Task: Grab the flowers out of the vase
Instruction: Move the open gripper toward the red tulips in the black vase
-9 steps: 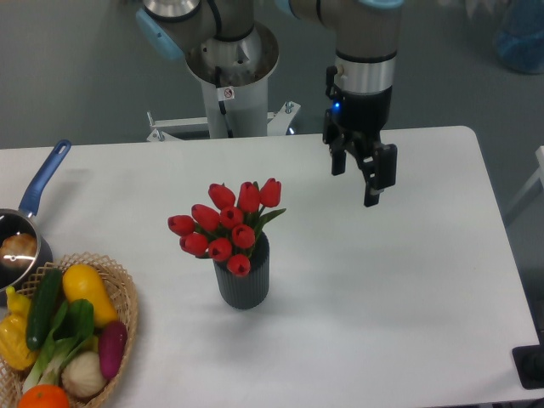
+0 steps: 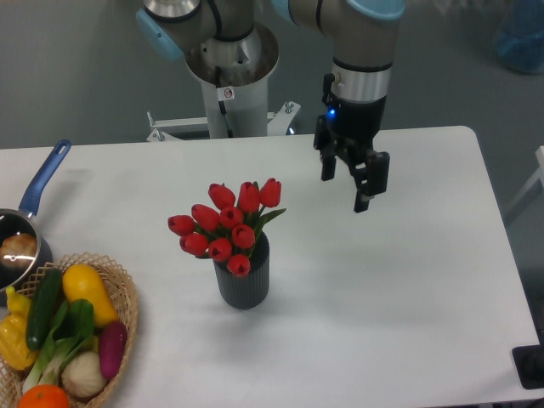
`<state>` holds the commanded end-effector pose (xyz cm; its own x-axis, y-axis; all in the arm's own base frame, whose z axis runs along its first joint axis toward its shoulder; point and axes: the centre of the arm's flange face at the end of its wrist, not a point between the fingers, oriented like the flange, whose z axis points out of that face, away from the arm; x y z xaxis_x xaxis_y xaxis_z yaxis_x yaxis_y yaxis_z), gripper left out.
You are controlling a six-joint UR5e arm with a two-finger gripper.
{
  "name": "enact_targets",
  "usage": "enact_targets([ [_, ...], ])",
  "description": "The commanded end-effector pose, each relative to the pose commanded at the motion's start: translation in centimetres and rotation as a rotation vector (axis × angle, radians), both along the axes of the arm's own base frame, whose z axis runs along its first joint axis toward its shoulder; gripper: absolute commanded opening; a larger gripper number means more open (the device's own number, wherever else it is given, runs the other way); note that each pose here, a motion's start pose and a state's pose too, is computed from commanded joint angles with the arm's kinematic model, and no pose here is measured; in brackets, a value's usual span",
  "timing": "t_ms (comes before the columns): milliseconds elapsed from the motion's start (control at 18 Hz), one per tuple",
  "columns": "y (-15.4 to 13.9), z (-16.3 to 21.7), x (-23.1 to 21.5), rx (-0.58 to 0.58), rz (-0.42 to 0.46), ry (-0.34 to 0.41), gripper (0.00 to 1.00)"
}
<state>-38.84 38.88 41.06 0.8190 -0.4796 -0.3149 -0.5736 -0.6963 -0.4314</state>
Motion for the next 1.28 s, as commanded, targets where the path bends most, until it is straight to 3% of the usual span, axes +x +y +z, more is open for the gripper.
enact_targets([
  [56,-0.1,0.1,-0.1,0.007,0.038,-0.023,1.0],
  [333,0.1,-0.8,0.1,0.013,0.047,-0.054,1.0],
  [500,0.0,-3.3,0.0,0.037,0.045,-0.127,1.0],
  [722,0.2,-4.3,-0.3,-0.001,0.038,-0.119,1.0],
  [944,-0.3,-5.4,-0.6,-0.091,-0.026,-0.049,1.0],
  [1278,0.4,-8.2,0.2,-0.101,-0.055,-0.106,1.0],
])
